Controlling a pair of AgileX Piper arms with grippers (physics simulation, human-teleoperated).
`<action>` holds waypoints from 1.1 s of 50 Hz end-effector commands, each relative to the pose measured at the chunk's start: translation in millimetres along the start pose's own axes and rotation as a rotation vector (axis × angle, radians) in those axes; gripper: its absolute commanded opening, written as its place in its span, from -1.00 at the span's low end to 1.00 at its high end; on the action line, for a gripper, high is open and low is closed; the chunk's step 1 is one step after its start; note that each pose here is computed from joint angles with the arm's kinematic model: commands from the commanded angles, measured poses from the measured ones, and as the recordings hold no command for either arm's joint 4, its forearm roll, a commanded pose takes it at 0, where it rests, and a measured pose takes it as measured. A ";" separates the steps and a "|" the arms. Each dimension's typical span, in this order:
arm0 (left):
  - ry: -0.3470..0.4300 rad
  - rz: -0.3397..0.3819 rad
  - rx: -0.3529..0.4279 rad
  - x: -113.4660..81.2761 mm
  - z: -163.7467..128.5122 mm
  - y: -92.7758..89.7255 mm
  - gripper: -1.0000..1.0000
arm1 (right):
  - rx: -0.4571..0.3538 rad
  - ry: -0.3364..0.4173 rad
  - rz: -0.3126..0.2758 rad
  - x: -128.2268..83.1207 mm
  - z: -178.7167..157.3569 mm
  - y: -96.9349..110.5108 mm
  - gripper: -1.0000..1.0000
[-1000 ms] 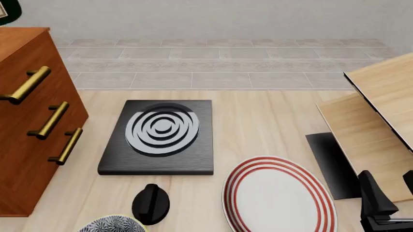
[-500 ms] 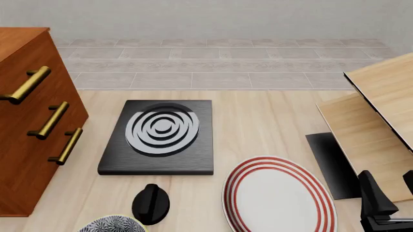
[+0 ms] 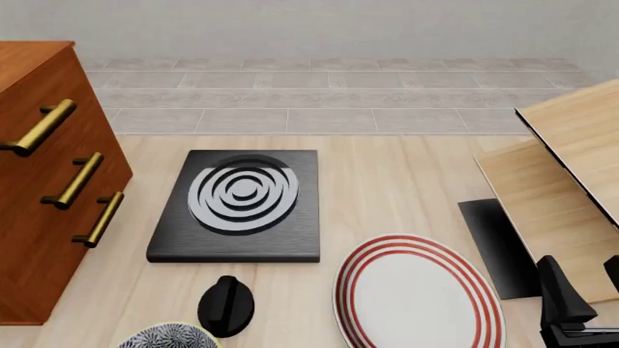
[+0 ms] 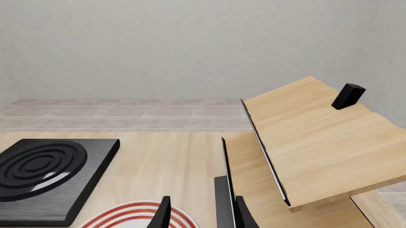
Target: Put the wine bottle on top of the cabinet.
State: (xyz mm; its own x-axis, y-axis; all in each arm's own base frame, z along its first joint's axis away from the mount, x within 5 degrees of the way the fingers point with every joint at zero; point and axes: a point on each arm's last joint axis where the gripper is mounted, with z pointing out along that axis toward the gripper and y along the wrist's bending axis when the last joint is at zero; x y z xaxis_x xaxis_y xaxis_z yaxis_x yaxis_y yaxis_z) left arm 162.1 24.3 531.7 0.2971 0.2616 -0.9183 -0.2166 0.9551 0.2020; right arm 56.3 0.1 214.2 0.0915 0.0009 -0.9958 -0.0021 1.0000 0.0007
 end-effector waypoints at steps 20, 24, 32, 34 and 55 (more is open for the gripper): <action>0.018 0.080 -0.121 20.9 0.9 18.2 -1.00 | 0.000 0.000 0.000 0.0 0.0 0.0 1.00; 0.019 0.091 -0.134 24.1 1.6 20.0 -1.00 | 0.000 0.000 0.000 0.0 0.0 0.0 1.00; 0.021 0.096 -0.156 26.6 2.2 23.9 -1.00 | 0.000 0.000 0.000 0.0 0.0 0.0 1.00; 0.024 0.099 -0.162 29.2 3.0 24.8 -1.00 | 0.000 0.000 0.000 0.0 0.0 0.0 1.00; 0.045 0.085 -0.178 59.7 7.8 25.2 -1.00 | 0.000 0.000 0.000 0.0 0.0 0.0 1.00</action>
State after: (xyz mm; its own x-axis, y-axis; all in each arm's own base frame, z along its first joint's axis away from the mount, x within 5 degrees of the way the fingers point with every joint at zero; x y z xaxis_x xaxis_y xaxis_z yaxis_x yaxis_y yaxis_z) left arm 178.7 61.6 492.5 0.2343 0.3063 -0.9226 -0.3847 0.9008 0.2014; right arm 56.3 0.1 214.2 0.0915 0.0009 -0.9958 -0.0021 1.0000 0.0007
